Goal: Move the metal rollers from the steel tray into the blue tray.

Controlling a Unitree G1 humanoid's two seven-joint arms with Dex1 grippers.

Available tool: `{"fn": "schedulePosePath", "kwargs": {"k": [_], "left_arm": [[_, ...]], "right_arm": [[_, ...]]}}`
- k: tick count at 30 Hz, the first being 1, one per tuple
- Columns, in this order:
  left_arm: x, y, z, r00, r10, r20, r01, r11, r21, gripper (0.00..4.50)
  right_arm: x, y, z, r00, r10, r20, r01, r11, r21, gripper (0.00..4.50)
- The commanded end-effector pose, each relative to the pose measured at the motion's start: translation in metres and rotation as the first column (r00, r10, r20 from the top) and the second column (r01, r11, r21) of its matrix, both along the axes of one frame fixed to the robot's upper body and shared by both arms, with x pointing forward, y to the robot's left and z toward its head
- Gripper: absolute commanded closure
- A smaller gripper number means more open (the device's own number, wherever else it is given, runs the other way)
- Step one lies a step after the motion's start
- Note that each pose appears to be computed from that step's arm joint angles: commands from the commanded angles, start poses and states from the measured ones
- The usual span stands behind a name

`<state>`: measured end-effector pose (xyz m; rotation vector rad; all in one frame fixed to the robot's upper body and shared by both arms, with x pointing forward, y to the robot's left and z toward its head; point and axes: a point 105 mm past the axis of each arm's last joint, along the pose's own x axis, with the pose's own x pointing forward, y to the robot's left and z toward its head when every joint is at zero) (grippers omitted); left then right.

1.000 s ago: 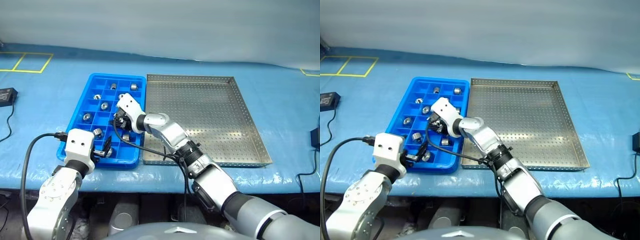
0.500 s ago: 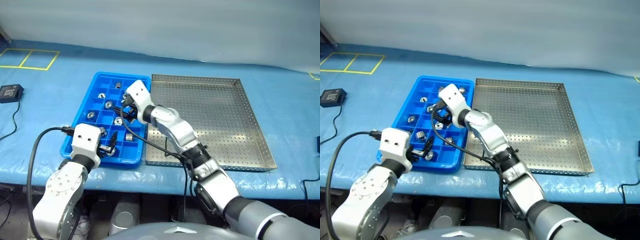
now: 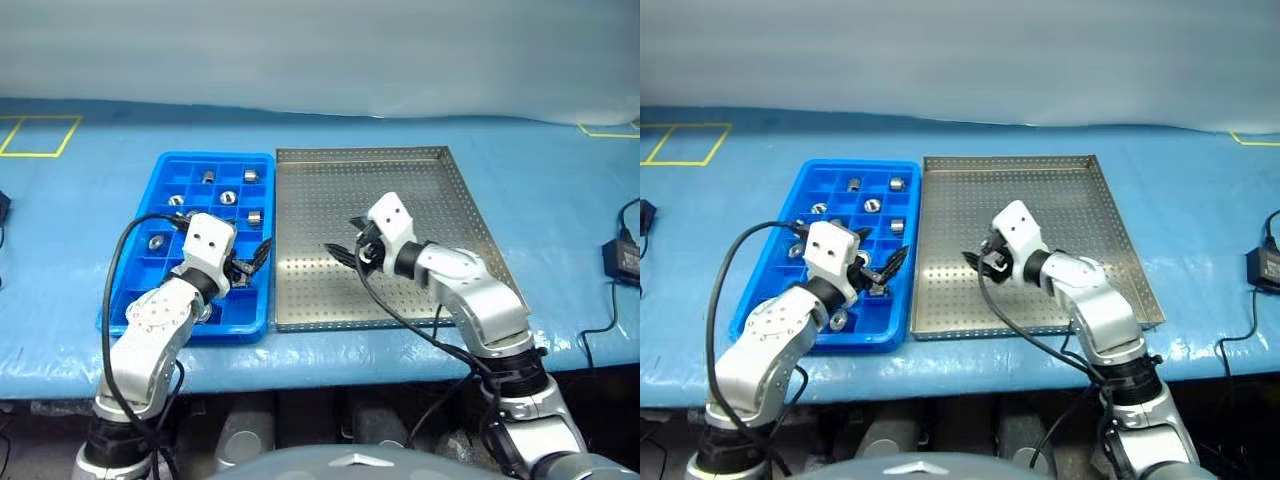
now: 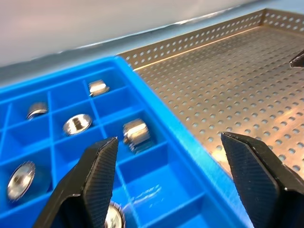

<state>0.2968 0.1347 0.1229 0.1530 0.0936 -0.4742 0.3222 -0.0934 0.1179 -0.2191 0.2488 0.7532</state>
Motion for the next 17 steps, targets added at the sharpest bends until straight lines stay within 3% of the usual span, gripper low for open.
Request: {"fn": "schedulePosePath", "kwargs": {"k": [1, 17], "left_arm": [[0.0040, 0.0002, 0.0106, 0.998, -0.032, 0.050, 0.032, 0.999, -0.015, 0.00], [0.0090, -0.0008, 0.0028, 0.999, -0.046, 0.010, 0.046, 0.999, -0.019, 0.00]], "right_arm": [[0.0019, -0.0061, 0.0130, 0.998, -0.038, 0.041, 0.037, 0.999, 0.023, 0.02], [-0.0007, -0.0132, 0.0117, 0.994, -0.076, 0.074, 0.075, 0.997, 0.017, 0.02]]}}
